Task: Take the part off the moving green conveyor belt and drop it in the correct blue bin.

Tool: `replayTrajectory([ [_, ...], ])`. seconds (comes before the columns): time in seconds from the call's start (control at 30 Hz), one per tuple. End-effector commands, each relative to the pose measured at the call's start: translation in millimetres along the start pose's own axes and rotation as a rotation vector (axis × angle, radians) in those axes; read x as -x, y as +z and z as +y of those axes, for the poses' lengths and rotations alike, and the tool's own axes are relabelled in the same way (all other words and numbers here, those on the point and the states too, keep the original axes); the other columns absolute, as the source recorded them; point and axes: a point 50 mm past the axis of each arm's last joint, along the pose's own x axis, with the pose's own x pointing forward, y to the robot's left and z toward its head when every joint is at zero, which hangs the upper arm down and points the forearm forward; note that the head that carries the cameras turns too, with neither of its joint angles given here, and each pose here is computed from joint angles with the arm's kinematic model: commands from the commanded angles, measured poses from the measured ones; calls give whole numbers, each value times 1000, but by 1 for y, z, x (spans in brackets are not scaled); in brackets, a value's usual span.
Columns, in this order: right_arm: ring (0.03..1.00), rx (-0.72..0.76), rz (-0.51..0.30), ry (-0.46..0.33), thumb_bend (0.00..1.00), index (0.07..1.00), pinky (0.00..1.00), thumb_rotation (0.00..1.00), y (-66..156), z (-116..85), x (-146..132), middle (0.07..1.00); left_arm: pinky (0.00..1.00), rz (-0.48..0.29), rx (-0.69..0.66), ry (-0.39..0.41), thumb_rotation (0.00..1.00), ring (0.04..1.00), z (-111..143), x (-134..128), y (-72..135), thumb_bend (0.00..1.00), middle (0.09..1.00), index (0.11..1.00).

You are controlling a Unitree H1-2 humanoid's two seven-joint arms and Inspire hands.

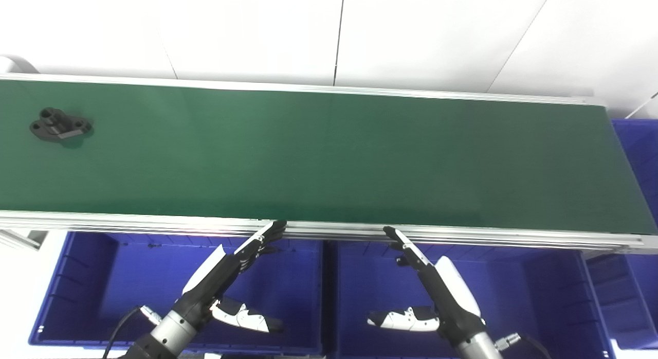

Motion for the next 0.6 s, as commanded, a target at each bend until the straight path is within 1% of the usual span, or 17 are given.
replayTrajectory([
  [0.0, 904, -11, -6, -12, 1000, 957, 803, 610, 9, -1, -3, 945, 914, -44, -33, 1, 354, 958, 12, -1, 6, 1000, 972, 956],
  [0.17, 921, -22, 7, -4, 1000, 963, 807, 572, 13, 3, -6, 958, 919, -45, -25, -15, 354, 962, 17, 0, 5, 1000, 975, 959],
  [0.3, 908, -11, 7, -3, 1000, 966, 790, 577, 13, 3, -6, 957, 938, -39, -35, -24, 386, 972, 18, 0, 5, 1000, 984, 966],
  [0.47, 911, -7, 13, -3, 1000, 965, 791, 583, 13, 1, -4, 954, 945, -38, -38, -22, 390, 973, 16, 0, 7, 1000, 979, 961],
  [0.57, 916, -6, 19, -4, 1000, 961, 816, 581, 13, 0, -2, 951, 940, -44, -46, -20, 396, 969, 14, 0, 7, 1000, 976, 958],
])
